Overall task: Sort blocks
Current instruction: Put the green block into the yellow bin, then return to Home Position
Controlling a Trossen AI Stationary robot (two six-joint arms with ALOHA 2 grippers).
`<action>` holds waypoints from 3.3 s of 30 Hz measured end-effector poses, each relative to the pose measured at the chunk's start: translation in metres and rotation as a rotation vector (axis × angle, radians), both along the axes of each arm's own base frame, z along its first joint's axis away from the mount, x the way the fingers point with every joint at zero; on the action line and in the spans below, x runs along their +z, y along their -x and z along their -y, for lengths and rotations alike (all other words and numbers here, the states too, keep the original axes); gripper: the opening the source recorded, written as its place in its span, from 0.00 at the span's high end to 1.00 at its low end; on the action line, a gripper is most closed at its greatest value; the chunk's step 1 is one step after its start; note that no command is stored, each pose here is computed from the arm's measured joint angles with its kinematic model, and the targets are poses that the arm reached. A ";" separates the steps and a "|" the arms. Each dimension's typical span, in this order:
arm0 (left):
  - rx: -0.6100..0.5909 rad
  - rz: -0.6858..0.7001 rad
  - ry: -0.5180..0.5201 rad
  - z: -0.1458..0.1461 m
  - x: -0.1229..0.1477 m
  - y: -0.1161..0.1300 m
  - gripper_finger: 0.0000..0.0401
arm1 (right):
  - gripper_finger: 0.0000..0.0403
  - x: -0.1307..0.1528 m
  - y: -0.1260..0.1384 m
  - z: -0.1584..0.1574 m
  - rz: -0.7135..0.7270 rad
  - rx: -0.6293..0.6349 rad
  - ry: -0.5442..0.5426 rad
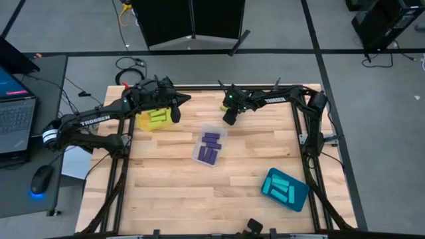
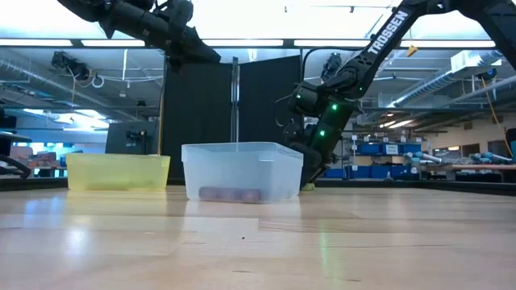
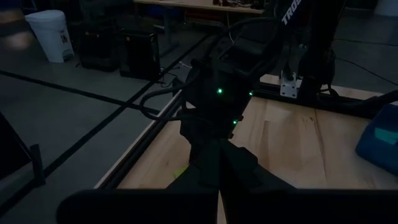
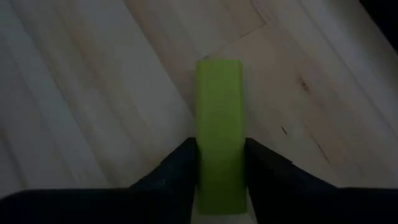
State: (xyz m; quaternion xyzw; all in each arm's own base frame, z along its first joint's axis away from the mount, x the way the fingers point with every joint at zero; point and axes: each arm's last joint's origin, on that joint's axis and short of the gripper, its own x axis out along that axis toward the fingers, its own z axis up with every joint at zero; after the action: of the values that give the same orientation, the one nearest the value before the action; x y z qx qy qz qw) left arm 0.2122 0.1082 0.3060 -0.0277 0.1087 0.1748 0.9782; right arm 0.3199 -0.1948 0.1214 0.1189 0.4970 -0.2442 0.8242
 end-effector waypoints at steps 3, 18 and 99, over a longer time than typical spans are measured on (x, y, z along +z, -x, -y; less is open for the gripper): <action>0.000 0.000 0.001 0.000 0.000 0.000 0.99 | 0.71 0.000 0.000 0.000 -0.004 -0.001 -0.001; 0.009 0.104 -0.002 0.011 0.022 0.021 0.99 | 0.71 0.051 -0.001 0.002 0.176 0.037 0.118; 0.082 0.243 -0.090 0.058 -0.106 0.114 0.99 | 0.83 0.109 0.039 -0.131 0.994 0.288 0.412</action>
State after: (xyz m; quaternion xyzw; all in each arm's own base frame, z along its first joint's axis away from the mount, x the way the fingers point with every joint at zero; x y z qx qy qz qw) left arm 0.0979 0.0502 0.2004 -0.0093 -0.0198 0.2146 0.9765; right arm 0.2812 -0.0639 0.2309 -0.0130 0.0017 -0.1356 0.9907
